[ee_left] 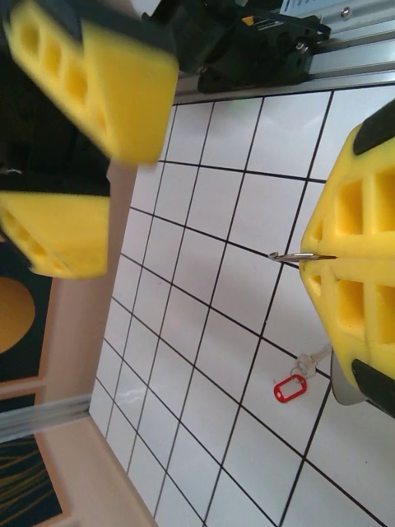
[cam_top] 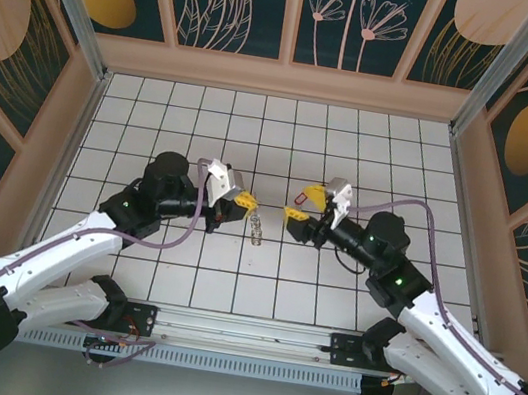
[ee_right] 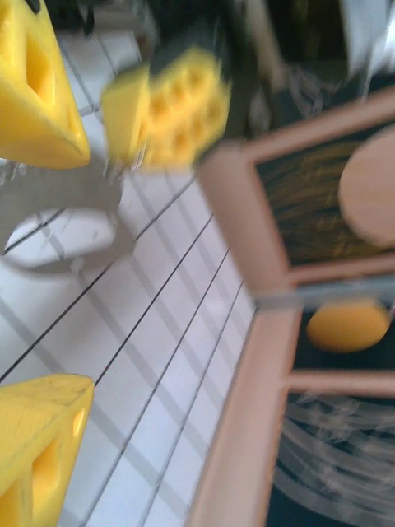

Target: Put the keys on the keyring

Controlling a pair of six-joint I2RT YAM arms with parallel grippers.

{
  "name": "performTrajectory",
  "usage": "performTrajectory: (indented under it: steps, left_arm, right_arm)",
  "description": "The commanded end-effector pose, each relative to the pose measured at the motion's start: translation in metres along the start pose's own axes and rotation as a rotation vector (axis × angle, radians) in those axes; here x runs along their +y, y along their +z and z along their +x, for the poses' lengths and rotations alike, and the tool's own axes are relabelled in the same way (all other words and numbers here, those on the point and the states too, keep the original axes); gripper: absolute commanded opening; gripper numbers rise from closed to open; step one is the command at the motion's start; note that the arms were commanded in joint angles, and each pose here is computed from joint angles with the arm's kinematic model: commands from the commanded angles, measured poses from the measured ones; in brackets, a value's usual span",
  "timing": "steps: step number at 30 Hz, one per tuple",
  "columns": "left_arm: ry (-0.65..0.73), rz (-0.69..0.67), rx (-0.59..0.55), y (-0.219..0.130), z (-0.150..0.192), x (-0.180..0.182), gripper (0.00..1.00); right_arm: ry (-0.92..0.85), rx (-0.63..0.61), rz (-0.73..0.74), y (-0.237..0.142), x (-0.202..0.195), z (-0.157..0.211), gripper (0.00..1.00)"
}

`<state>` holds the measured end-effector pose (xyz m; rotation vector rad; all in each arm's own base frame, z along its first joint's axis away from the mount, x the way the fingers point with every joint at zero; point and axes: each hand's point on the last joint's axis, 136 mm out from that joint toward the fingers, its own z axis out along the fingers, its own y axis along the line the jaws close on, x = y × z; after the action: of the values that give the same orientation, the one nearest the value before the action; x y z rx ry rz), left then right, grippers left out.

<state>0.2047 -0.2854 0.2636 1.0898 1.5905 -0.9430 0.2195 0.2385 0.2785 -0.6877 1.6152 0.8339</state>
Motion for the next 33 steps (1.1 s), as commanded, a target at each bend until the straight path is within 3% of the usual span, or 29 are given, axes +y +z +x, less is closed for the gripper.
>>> performTrajectory:
  steps: [1,5,18,33]
  left_arm:
    - [-0.002,-0.059,-0.080,-0.010,-0.017,0.004,0.00]
    - [-0.027,-0.114,-0.085,-0.017,-0.012,0.009,0.00]
    - [-0.089,-0.147,-0.090,-0.021,-0.001,0.011,0.00]
    - [-0.093,-0.142,-0.088,-0.019,0.001,0.012,0.00]
  right_arm:
    - [0.222,0.172,0.245,-0.002,-0.062,0.045,0.67]
    - [0.355,0.288,0.330,0.001,-0.101,0.080,0.67]
    - [0.309,0.614,0.377,0.052,-0.147,0.160,0.58]
    - [0.379,0.673,0.298,0.089,-0.154,0.203,0.46]
